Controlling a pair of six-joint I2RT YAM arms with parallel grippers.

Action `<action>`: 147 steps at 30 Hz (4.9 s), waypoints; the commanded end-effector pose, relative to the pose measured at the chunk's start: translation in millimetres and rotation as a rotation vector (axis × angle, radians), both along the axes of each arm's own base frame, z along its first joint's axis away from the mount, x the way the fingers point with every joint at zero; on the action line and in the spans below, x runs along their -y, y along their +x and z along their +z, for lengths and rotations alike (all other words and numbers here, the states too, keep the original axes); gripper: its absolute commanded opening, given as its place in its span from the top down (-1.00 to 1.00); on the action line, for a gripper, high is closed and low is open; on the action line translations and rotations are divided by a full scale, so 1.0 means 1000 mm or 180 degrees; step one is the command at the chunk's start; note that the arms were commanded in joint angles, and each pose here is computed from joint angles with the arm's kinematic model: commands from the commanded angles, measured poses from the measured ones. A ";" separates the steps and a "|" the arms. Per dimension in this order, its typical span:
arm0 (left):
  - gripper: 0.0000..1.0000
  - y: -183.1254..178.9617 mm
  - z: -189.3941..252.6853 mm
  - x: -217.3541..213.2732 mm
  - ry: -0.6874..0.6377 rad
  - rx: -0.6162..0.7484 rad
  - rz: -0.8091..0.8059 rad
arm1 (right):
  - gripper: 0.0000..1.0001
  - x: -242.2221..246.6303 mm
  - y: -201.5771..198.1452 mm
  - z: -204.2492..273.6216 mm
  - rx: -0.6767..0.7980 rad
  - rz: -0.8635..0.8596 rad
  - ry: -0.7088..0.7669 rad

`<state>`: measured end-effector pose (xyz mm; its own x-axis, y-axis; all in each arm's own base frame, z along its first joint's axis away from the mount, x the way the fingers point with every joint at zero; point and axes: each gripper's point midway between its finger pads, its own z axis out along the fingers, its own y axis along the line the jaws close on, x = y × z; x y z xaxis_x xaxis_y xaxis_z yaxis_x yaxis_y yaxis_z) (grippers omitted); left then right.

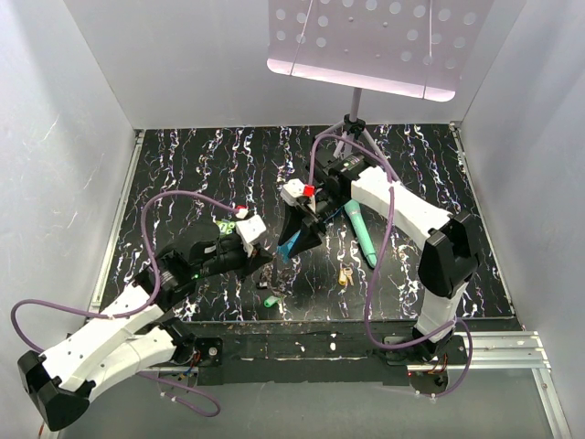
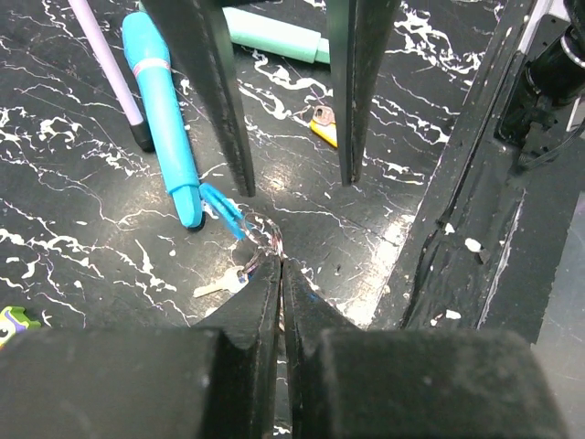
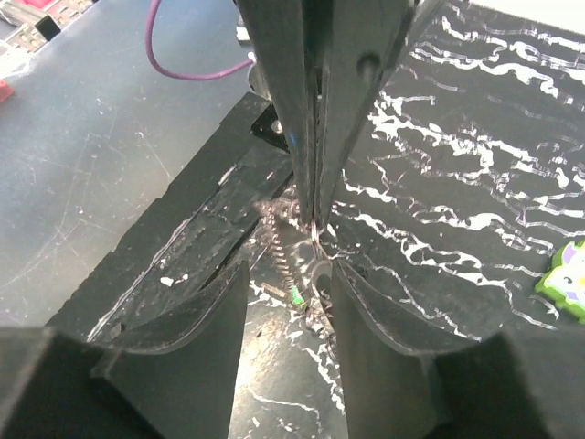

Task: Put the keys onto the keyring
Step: Pick up the keyring from the center of the board, then adjust the keyring.

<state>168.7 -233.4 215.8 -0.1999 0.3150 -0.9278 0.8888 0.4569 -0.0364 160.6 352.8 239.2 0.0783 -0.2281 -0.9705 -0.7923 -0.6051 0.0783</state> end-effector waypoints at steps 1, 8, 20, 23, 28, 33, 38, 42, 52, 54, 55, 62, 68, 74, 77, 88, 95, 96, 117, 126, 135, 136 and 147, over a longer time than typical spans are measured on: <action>1.00 0.000 0.025 -0.001 -0.0263 0.0144 0.0082 | 0.05 0.004 -0.003 0.010 0.0083 -0.0074 -0.0009; 1.00 -0.002 0.030 0.000 -0.0406 0.0118 0.0132 | 0.09 -0.004 -0.006 0.010 0.0122 -0.0089 -0.0044; 1.00 -0.003 0.031 0.001 -0.0537 0.0067 0.0175 | 0.21 -0.010 -0.018 0.014 0.0105 -0.0018 -0.0043; 1.00 -0.003 0.033 0.000 -0.0573 0.0080 0.0188 | 0.22 -0.010 -0.019 0.011 0.0111 -0.0011 -0.0062; 1.00 -0.004 0.036 0.000 -0.0646 0.0091 0.0187 | 0.24 -0.012 -0.022 0.009 0.0110 0.0010 -0.0068; 1.00 -0.004 0.038 0.000 -0.0717 0.0095 0.0207 | 0.39 -0.013 -0.024 0.013 0.0117 0.0030 -0.0047; 1.00 -0.005 0.039 -0.001 -0.0800 0.0107 0.0235 | 0.53 -0.013 -0.025 0.014 0.0112 0.0029 -0.0060; 1.00 -0.005 0.040 -0.002 -0.0857 0.0111 0.0265 | 0.56 -0.012 -0.026 0.012 0.0107 0.0022 -0.0088; 1.00 -0.006 0.041 -0.003 -0.0947 0.0122 0.0277 | 0.65 -0.013 -0.027 0.014 0.0085 0.0007 -0.0097; 1.00 -0.007 0.041 -0.002 -0.0959 0.0120 0.0273 | 0.82 -0.012 -0.029 0.017 0.0062 0.0024 -0.0094; 1.00 -0.006 0.041 -0.002 -0.0970 0.0120 0.0284 | 0.97 -0.012 -0.030 0.017 0.0059 0.0029 -0.0098; 1.00 -0.007 0.034 -0.002 -0.0988 0.0024 0.0308 | 0.97 -0.013 -0.025 0.029 0.0041 -0.0189 -0.0411; -0.11 -0.012 0.030 -0.016 -0.1021 -0.0020 0.0477 | 0.97 0.005 -0.017 0.027 0.0096 -0.0418 -0.1053; -0.18 -0.020 0.036 -0.030 -0.1107 0.0182 0.0491 | 0.97 0.022 -0.017 0.014 0.0339 -0.0501 -0.1573; -0.18 -0.021 0.042 -0.032 -0.1154 0.0378 0.0444 | 0.97 0.027 -0.020 0.011 0.0477 -0.0472 -0.1713; -0.05 -0.013 0.055 0.008 -0.1364 0.0613 -0.0071 | 0.97 0.029 -0.029 0.014 0.0671 -0.0416 -0.1761; 0.10 -0.010 0.051 0.023 -0.1379 0.0523 -0.0207 | 0.97 0.028 -0.031 0.017 0.0632 -0.0418 -0.1731; 0.10 -0.010 0.050 0.024 -0.1377 0.0504 -0.0224 | 0.97 0.027 -0.031 0.017 0.0632 -0.0422 -0.1719; 0.64 -0.010 0.032 0.031 -0.1176 0.0257 -0.0298 | 0.97 0.024 -0.035 0.021 0.0536 -0.0415 -0.1664; 1.00 -0.008 0.034 0.029 -0.1151 0.0317 -0.0271 | 0.97 0.024 -0.040 0.023 0.0462 -0.0366 -0.1637; 1.00 -0.027 0.057 0.008 -0.1598 0.0737 -0.0252 | -0.02 0.035 -0.033 0.057 0.0058 -0.0404 -0.1248; 1.00 -0.031 0.062 0.005 -0.1681 0.0802 -0.0267 | -0.04 0.038 -0.032 0.062 0.0036 -0.0377 -0.1158; 1.00 -0.056 0.090 -0.007 -0.2317 0.1175 -0.0498 | -0.02 0.031 -0.057 0.095 -0.0167 0.0195 0.0303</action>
